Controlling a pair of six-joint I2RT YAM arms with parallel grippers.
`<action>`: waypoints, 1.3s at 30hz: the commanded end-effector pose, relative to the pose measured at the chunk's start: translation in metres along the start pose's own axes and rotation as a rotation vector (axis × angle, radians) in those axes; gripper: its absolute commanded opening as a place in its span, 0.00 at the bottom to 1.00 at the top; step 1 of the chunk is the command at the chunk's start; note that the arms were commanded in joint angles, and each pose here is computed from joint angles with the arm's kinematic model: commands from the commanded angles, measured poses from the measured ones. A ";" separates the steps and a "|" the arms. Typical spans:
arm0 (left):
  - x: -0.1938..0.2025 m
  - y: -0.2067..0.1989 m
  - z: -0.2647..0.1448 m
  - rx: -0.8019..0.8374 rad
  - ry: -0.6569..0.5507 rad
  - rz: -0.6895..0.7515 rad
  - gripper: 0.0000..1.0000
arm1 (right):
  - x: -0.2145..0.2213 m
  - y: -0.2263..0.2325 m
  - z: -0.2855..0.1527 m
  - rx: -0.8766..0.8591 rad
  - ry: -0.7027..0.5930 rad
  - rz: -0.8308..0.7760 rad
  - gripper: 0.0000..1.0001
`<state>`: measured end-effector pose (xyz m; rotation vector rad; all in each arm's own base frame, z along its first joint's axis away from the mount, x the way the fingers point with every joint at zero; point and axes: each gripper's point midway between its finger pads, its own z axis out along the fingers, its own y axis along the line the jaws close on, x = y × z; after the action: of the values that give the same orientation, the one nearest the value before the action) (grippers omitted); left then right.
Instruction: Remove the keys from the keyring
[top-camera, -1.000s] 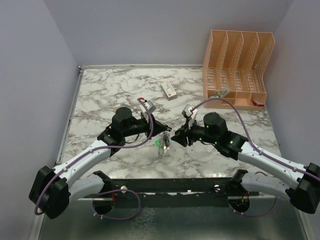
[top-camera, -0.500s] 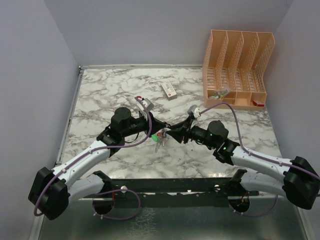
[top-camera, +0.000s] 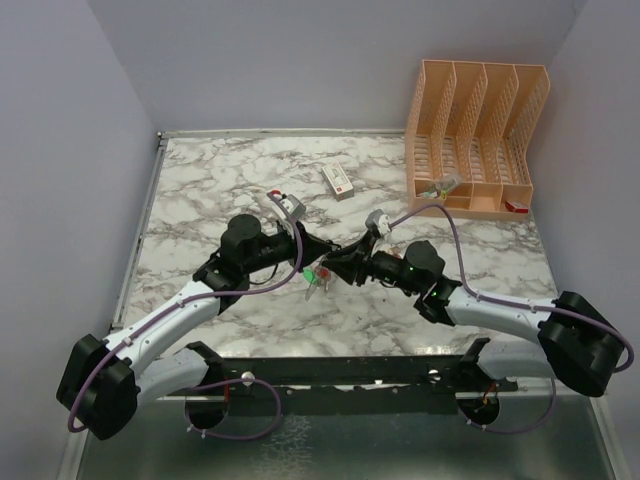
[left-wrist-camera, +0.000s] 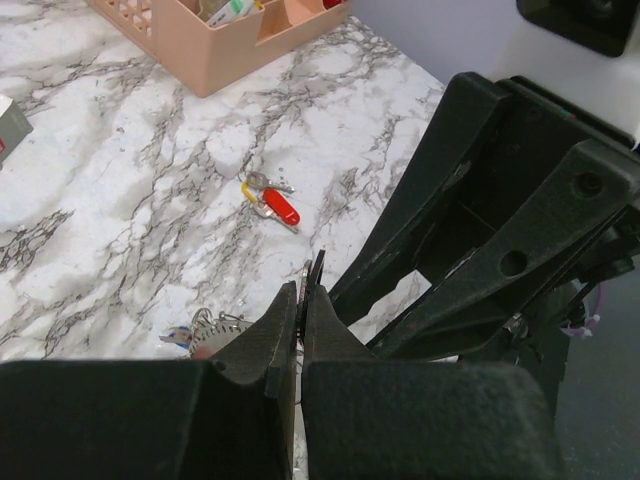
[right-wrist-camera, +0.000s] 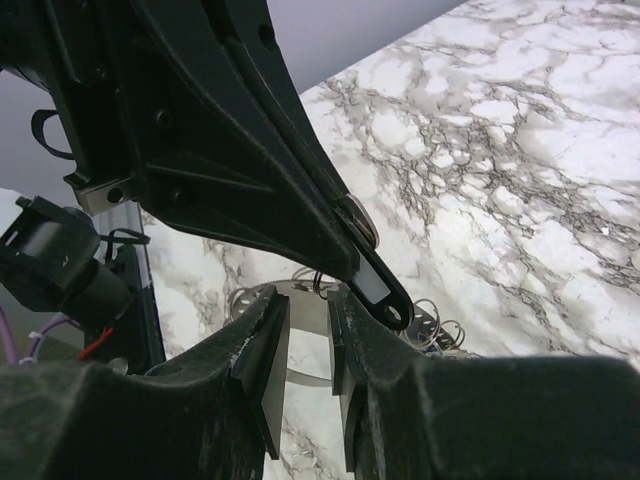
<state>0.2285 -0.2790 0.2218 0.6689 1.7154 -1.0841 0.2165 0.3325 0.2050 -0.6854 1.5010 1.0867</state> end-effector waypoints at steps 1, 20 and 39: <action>-0.019 -0.018 -0.002 0.069 -0.069 0.010 0.00 | -0.015 -0.004 0.006 0.021 -0.072 0.004 0.29; -0.024 -0.004 -0.006 -0.017 -0.172 -0.054 0.00 | -0.001 -0.016 -0.004 0.078 -0.091 0.001 0.01; -0.023 -0.021 -0.009 0.080 -0.185 0.004 0.00 | -0.022 -0.013 -0.043 -0.072 -0.140 0.111 0.46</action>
<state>0.2261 -0.2775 0.2310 0.5609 1.6326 -1.1355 0.2340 0.2755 0.2085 -0.5091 1.4563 1.1039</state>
